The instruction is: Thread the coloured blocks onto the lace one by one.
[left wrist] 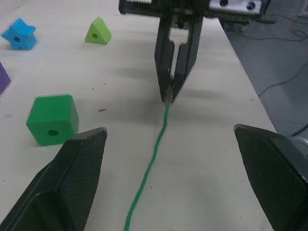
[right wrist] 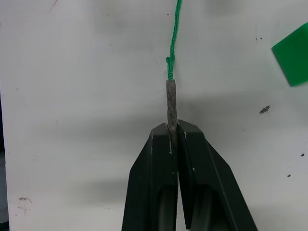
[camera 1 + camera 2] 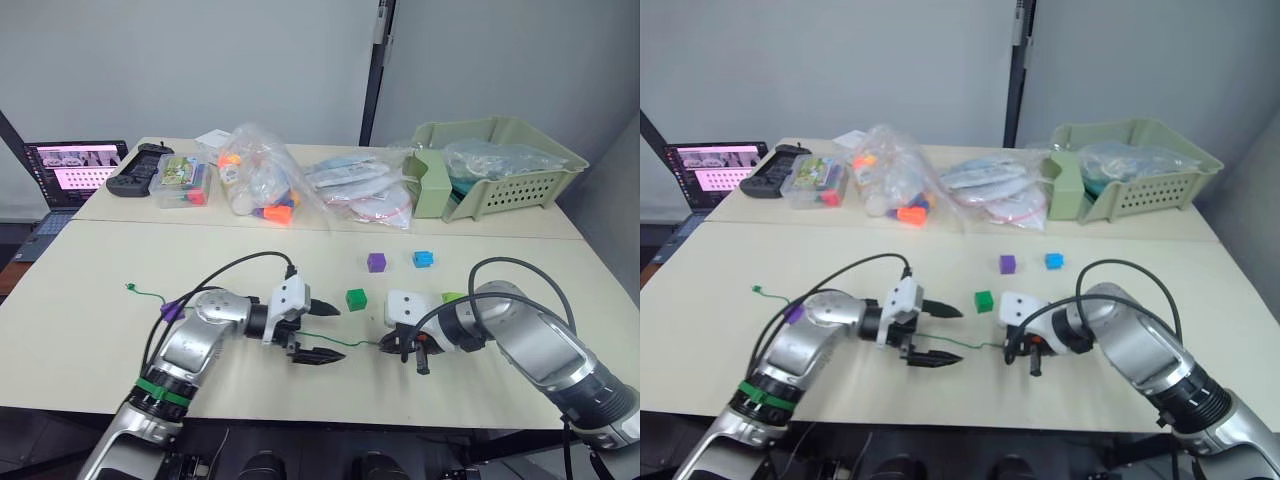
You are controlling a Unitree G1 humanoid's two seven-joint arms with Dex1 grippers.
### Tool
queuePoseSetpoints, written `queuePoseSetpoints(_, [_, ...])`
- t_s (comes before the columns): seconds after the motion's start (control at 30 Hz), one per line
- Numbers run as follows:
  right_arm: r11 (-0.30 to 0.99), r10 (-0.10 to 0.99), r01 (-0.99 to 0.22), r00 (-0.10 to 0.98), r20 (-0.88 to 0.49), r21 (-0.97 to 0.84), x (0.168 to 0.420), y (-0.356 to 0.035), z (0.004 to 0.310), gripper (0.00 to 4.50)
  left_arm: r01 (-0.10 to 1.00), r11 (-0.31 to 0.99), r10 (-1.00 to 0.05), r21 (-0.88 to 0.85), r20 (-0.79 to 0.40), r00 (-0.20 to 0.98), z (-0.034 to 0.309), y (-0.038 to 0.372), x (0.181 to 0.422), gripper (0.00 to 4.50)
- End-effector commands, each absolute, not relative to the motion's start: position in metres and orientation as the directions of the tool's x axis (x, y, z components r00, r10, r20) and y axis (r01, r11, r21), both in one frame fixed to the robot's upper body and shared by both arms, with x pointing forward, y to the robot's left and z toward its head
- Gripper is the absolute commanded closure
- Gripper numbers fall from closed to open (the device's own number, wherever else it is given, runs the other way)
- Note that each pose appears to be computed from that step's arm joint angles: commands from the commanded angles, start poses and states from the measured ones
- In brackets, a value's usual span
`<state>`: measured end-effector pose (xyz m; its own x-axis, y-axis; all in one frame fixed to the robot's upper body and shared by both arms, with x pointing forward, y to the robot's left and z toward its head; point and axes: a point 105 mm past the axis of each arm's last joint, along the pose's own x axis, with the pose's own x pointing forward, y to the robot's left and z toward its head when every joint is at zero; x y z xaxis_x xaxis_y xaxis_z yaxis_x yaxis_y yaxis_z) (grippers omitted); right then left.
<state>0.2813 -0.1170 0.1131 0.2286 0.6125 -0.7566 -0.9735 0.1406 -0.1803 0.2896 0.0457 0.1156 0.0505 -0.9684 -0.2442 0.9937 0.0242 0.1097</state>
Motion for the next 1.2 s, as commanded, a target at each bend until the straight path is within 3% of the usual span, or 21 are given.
queuePoseSetpoints(0.03, [0.123,0.633,-0.971,0.234,-0.738,-0.203,0.279,-0.111,0.121,4.5,0.992,0.008,-0.973,0.126,-0.229,0.037,0.115,0.034,0.287,0.04])
queuePoseSetpoints(0.17, [0.123,0.634,-0.971,0.234,-0.737,-0.202,0.278,-0.111,0.121,4.5,0.992,-0.016,-0.973,0.128,-0.231,0.014,0.11,0.021,0.285,0.04])
queuePoseSetpoints(0.37, [0.127,0.632,-0.97,0.239,-0.737,-0.205,0.278,-0.111,0.121,4.5,0.989,-0.017,-0.97,0.144,-0.241,0.018,0.107,0.014,0.288,1.84])
queuePoseSetpoints(0.7, [0.128,0.627,-0.969,0.244,-0.74,-0.211,0.278,-0.113,0.122,4.5,0.99,-0.025,-0.973,0.141,-0.232,0.008,0.107,0.007,0.289,1.84])
queuePoseSetpoints(0.97, [0.13,0.629,-0.967,0.25,-0.736,-0.217,0.278,-0.112,0.124,4.5,0.99,-0.039,-0.968,0.133,-0.252,-0.005,0.103,0.005,0.287,4.39])
queuePoseSetpoints(1.2, [0.135,0.631,-0.967,0.253,-0.734,-0.218,0.278,-0.112,0.125,4.5,0.988,-0.039,-0.965,0.147,-0.263,0.001,0.102,0.004,0.288,4.39])
